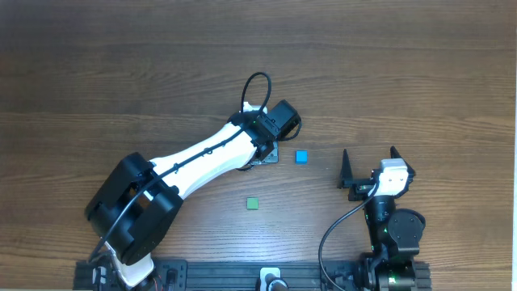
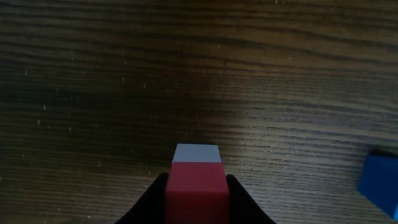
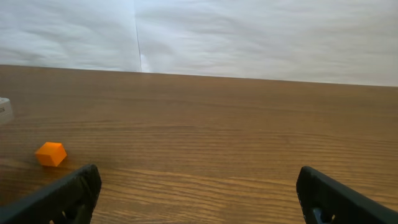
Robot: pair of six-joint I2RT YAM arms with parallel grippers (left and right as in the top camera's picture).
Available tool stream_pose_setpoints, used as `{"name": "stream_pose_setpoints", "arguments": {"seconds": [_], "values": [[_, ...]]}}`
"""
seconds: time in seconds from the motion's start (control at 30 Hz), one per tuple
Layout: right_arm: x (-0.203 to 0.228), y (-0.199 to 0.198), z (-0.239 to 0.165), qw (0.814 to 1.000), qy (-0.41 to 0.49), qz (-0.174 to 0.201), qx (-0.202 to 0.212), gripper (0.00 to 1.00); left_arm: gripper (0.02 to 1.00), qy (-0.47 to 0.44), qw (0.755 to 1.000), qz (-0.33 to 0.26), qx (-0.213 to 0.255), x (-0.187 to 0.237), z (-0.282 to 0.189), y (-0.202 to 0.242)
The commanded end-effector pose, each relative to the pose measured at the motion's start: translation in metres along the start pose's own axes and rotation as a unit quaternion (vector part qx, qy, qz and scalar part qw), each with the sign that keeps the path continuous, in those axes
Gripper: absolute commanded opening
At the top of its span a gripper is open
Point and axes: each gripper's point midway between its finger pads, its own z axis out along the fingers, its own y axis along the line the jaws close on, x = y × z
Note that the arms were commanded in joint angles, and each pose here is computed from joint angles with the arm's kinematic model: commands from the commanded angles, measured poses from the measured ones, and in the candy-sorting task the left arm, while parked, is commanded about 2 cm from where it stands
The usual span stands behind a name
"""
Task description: Stack Cubes
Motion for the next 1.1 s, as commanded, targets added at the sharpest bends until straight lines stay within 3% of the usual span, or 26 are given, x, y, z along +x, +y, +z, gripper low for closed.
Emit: {"name": "stream_pose_setpoints", "arguments": {"seconds": [0.03,0.17,0.37,0.73,0.87,1.1], "values": [[0.001,0.0,0.0,1.0,-0.001,0.0,-0.002,0.993,0.143,-0.009,1.0,-0.008,-0.002,-0.005,0.0,-0.004],[0.001,0.0,0.0,1.0,-0.001,0.0,-0.003,0.991,0.169,-0.01,1.0,-0.008,-0.003,-0.005,0.0,-0.003],[0.001,0.0,0.0,1.0,-0.001,0.0,-0.003,0.991,0.36,-0.01,1.0,-0.008,-0.003,-0.005,0.0,-0.003],[0.001,0.0,0.0,1.0,-0.001,0.0,-0.003,0.993,0.575,-0.017,1.0,-0.008,-0.007,-0.008,0.0,-0.002],[0.001,0.0,0.0,1.0,-0.001,0.0,-0.002,0.991,0.652,-0.045,0.999,-0.012,-0.01,-0.026,-0.009,-0.004],[0.001,0.0,0.0,1.0,-0.001,0.0,-0.002,0.993,0.68,-0.081,0.996,-0.018,0.019,-0.093,-0.031,-0.004]]}}
